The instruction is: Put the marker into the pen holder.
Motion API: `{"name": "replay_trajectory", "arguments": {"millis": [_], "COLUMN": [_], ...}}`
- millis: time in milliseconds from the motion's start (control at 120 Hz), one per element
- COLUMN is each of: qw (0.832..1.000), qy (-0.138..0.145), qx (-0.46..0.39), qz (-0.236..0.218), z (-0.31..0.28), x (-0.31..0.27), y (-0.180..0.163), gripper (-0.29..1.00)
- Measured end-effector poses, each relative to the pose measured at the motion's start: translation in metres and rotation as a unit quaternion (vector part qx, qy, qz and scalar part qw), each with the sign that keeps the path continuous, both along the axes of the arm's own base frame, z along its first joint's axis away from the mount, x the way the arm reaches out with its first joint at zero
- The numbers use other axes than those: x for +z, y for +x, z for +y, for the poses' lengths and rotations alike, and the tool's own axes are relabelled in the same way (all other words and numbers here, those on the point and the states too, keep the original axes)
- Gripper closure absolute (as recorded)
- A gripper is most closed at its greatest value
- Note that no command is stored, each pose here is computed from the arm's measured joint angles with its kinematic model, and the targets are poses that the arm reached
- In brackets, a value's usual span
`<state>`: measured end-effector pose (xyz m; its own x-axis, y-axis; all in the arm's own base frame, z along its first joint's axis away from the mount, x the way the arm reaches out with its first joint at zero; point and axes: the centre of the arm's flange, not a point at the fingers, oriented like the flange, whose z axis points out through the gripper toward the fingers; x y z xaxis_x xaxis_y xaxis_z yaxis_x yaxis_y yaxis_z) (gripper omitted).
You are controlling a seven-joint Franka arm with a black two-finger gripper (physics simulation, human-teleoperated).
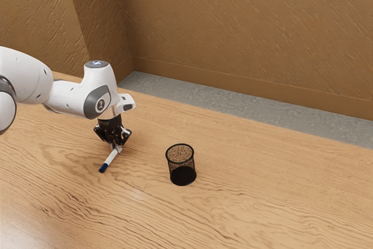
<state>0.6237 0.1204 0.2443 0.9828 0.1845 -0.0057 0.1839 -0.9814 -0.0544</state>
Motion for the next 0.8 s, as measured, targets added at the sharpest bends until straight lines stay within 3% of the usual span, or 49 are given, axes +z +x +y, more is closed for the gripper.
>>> {"name": "replay_trajectory", "arguments": {"millis": [175, 308, 583, 800], "qw": [1.000, 0.999, 0.991, 0.985], "qy": [0.009, 0.017, 0.020, 0.006], "qx": [0.002, -0.004, -0.083, -0.122], "qz": [-0.012, -0.038, -0.105, -0.120], "z": [0.002, -0.009, -0.128, -0.185], "x": [0.019, 0.069, 0.194, 0.191], "y": [0.001, 0.004, -0.010, -0.028], "gripper": [0.76, 0.78, 0.78, 0.77]}}
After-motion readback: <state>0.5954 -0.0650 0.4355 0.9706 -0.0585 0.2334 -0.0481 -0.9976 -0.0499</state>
